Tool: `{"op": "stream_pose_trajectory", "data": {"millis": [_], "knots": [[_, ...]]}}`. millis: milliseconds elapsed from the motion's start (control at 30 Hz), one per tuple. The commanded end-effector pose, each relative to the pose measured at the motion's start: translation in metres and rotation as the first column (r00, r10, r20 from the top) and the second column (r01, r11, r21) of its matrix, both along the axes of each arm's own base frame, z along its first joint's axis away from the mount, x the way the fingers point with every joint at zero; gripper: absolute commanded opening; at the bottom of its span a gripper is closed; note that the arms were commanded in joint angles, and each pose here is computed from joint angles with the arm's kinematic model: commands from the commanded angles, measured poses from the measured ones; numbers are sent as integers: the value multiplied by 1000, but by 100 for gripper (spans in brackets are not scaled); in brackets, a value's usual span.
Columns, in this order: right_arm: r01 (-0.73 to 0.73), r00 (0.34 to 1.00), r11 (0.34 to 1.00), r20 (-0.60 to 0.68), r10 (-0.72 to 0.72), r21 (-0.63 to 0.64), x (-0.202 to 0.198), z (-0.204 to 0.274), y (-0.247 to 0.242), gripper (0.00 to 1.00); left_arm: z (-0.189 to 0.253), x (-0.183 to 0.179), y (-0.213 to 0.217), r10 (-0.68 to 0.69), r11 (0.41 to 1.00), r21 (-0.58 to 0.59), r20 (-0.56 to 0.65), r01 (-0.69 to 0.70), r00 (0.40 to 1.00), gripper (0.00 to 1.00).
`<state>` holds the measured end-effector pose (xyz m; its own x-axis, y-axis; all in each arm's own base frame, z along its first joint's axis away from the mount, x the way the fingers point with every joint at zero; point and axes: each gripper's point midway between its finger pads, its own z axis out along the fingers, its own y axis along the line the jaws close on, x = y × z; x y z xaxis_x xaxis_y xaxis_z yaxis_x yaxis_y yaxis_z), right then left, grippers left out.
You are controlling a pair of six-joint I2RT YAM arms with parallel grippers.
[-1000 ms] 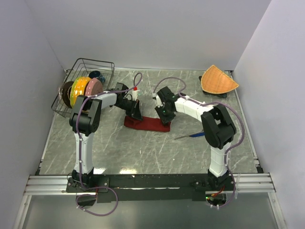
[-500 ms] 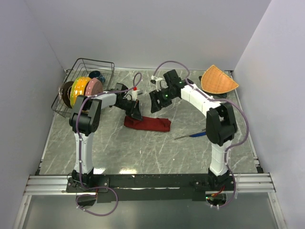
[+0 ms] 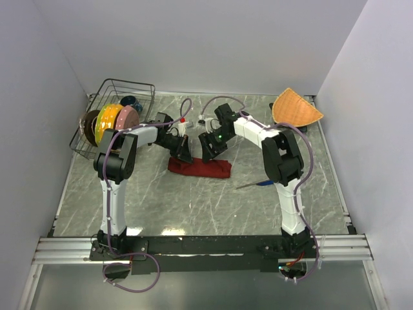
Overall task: Fold the napkin into a case and place the utensils inside
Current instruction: Turn over the smaller rectangle-folded napkin at the center of the board.
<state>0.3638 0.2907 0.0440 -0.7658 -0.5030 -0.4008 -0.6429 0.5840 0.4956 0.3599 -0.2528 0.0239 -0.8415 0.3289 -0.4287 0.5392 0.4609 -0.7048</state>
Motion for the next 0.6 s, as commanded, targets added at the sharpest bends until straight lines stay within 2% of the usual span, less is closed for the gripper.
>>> {"op": "stream_pose_trajectory", "data": {"millis": [0, 367, 567], "knots": [[-41, 999, 999, 28, 40, 20, 7, 3, 9, 65, -52, -26, 21, 2, 987, 162, -96, 14, 995, 1], [-72, 997, 997, 4, 72, -37, -6, -19, 2, 60, -49, -25, 15, -5, 988, 155, -81, 18, 997, 1], [-89, 996, 995, -26, 88, -38, -14, -26, 1, 51, -47, -25, 9, -12, 988, 150, -76, 24, 997, 1]]}}
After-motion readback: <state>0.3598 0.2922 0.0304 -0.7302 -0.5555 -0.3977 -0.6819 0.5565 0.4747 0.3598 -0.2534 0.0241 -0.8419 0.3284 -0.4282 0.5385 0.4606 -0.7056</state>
